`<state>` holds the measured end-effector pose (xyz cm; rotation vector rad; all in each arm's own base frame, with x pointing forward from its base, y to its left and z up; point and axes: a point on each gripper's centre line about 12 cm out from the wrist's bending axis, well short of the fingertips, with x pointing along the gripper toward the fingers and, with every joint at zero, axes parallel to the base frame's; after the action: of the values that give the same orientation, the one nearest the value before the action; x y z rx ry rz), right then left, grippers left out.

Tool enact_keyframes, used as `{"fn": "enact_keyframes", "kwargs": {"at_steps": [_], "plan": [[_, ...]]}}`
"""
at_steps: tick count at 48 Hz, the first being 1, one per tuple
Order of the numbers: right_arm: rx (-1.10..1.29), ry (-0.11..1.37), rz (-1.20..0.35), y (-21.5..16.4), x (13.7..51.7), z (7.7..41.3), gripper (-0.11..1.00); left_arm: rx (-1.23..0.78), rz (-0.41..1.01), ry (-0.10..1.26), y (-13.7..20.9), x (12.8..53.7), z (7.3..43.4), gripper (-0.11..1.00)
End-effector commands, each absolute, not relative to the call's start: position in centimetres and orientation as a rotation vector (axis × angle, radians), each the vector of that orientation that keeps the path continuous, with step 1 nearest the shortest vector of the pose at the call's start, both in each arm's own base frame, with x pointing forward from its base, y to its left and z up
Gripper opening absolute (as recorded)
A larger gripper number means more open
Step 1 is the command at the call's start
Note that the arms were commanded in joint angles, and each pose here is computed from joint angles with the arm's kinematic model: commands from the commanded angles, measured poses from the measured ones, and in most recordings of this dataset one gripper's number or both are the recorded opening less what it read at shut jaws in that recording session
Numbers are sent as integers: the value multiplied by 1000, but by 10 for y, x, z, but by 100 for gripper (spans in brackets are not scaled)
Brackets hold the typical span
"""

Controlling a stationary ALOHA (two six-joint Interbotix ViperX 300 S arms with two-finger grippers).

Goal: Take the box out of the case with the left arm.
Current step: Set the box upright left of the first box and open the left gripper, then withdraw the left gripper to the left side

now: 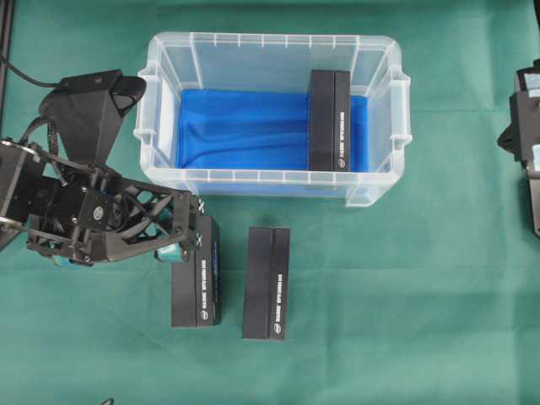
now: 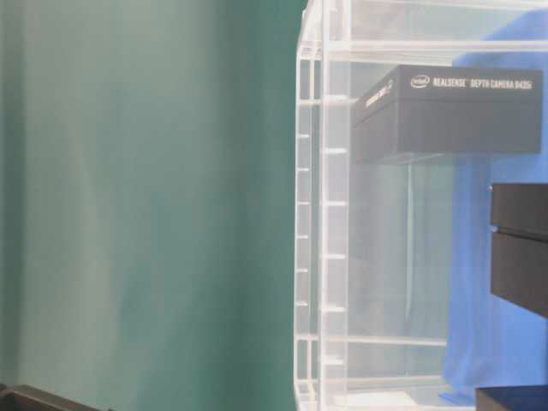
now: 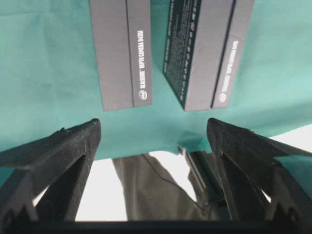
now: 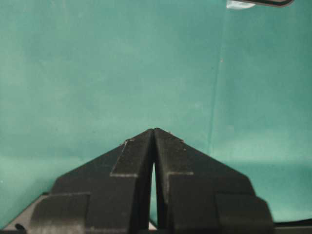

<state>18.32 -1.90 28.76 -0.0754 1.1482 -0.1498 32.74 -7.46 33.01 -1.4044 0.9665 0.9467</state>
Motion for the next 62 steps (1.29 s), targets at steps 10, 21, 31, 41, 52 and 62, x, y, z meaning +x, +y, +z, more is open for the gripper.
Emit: {"fn": "enact_keyframes", "kwargs": {"at_steps": [10, 21, 31, 41, 52, 62], "plan": [[-72, 1133, -153, -19, 185, 292, 3, -1391, 892, 974, -84, 310, 339, 91], [-74, 1134, -155, -20, 185, 292, 3, -1353, 863, 1020, -94, 277, 333, 91], [-74, 1136, -155, -20, 185, 292, 3, -1308, 836, 1069, -101, 248, 333, 91], [-74, 1137, -155, -20, 185, 291, 3, -1290, 847, 1092, -100, 228, 338, 89], [-74, 1136, -155, -20, 185, 292, 3, -1298, 867, 1083, -93, 227, 337, 89], [-71, 1135, -157, -20, 185, 292, 3, -1308, 937, 1056, -69, 223, 337, 89]]}}
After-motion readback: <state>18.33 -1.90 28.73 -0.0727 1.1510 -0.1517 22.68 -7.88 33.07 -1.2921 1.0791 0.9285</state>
